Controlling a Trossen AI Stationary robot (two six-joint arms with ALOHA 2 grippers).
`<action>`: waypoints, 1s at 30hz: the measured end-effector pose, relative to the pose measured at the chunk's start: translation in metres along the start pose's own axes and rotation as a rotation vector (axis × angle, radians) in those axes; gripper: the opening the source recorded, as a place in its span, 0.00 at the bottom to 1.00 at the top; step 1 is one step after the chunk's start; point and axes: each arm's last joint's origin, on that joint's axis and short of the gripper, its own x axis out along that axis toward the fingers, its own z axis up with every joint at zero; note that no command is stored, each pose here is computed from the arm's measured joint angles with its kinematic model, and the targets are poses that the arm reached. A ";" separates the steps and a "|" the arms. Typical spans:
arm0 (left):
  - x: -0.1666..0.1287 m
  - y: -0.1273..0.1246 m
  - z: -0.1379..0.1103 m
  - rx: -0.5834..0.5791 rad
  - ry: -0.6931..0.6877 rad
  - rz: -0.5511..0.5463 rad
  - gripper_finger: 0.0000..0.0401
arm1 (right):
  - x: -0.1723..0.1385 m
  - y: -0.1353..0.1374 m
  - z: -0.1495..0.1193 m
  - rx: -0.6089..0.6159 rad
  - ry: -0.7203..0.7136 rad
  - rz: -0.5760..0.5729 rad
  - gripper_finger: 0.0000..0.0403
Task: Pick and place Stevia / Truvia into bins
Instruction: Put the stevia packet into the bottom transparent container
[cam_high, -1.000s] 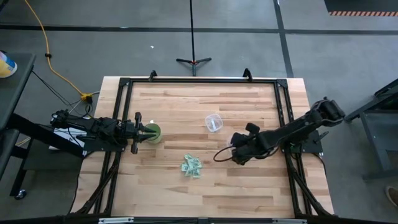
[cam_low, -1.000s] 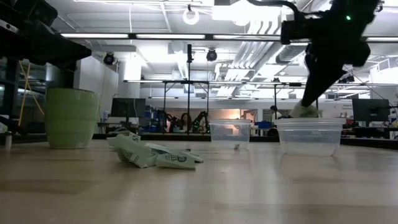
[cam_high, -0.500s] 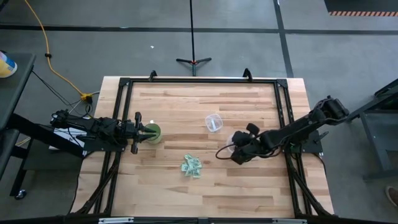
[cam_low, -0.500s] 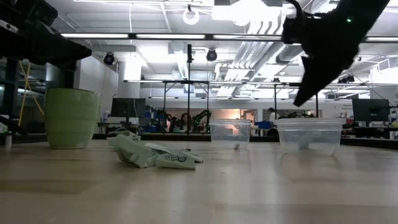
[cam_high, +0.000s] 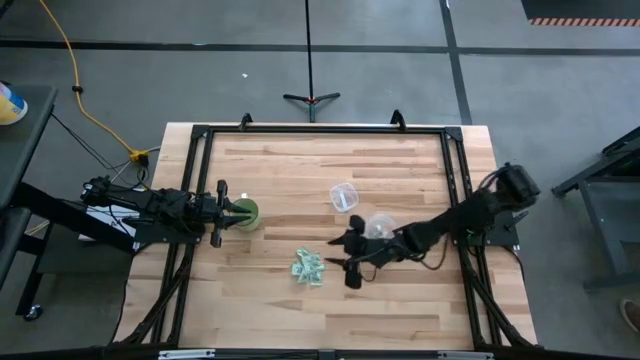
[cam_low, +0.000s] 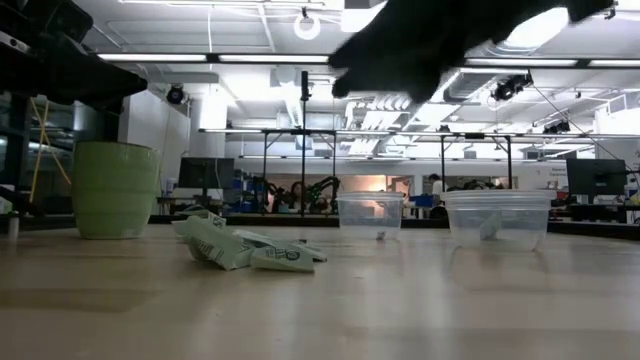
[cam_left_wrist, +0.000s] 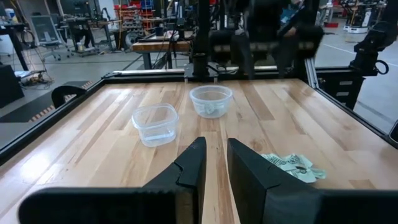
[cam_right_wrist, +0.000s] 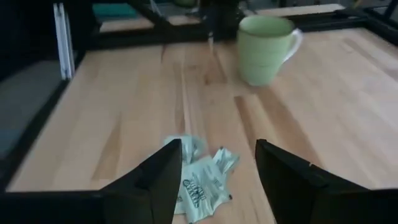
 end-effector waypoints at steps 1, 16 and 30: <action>0.000 0.000 0.000 0.000 0.000 0.000 0.25 | 0.007 0.000 -0.007 -0.018 0.009 0.002 0.49; 0.000 0.000 0.000 0.000 0.000 0.000 0.25 | 0.066 0.003 -0.054 -0.149 0.036 0.121 0.49; 0.000 0.000 0.000 0.000 0.000 -0.006 0.25 | 0.081 0.010 -0.054 -0.268 0.221 0.099 0.45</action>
